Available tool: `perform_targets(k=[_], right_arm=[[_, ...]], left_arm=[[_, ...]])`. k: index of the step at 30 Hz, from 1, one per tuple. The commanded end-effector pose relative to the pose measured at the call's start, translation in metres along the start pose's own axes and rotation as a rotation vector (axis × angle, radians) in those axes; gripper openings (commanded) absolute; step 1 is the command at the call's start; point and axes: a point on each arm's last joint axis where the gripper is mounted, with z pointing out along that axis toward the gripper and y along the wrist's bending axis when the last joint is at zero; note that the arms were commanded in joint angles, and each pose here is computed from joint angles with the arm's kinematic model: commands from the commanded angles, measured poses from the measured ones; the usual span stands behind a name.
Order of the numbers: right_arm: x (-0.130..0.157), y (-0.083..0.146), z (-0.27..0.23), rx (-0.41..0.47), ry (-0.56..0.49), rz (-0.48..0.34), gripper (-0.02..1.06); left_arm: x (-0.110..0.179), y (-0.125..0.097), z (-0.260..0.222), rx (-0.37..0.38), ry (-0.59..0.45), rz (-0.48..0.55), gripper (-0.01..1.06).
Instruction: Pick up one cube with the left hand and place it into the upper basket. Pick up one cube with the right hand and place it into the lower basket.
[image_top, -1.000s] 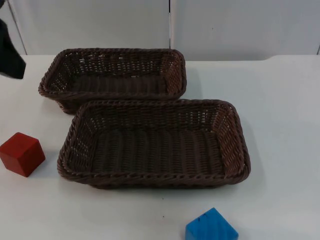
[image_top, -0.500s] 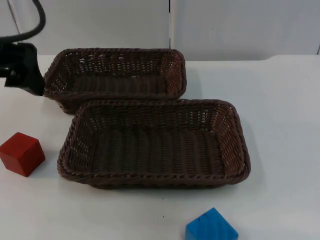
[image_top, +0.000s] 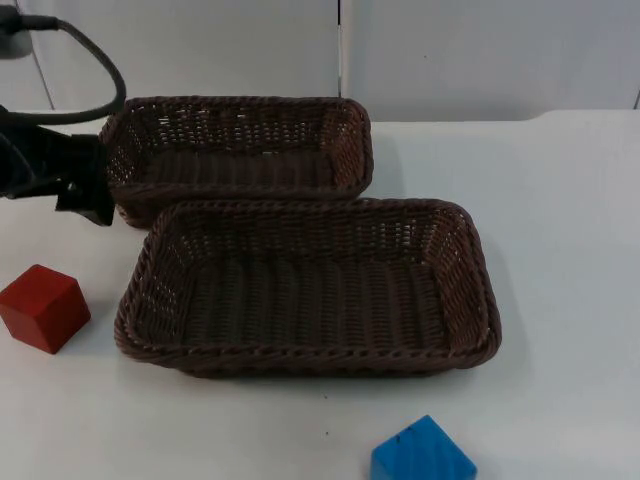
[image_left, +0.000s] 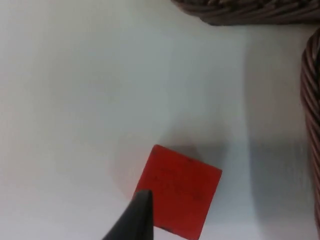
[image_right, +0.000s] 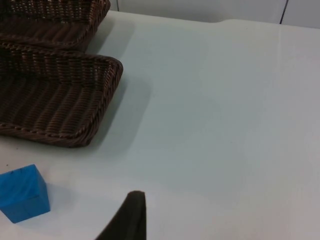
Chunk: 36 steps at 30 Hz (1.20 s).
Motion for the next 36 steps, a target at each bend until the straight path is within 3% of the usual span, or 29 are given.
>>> perform_targets(k=[1, 9, 19, 36], right_arm=[[0.0, 0.0, 0.0, 0.003, -0.002, -0.004, 1.05], [0.0, 0.0, 0.0, 0.003, -0.002, -0.004, 1.05], [0.0, 0.0, 0.0, 0.003, -0.002, -0.004, 1.05], [0.0, 0.0, 0.0, 0.003, -0.002, -0.004, 1.05]], left_arm=[[-0.001, -0.002, 0.006, 0.009, 0.0, -0.027, 1.05], [0.004, -0.001, 0.027, 0.006, 0.044, -0.077, 1.05], [0.001, 0.002, 0.039, -0.007, -0.008, -0.193, 1.05], [-0.002, 0.014, 0.039, -0.038, -0.04, -0.562, 1.05]])
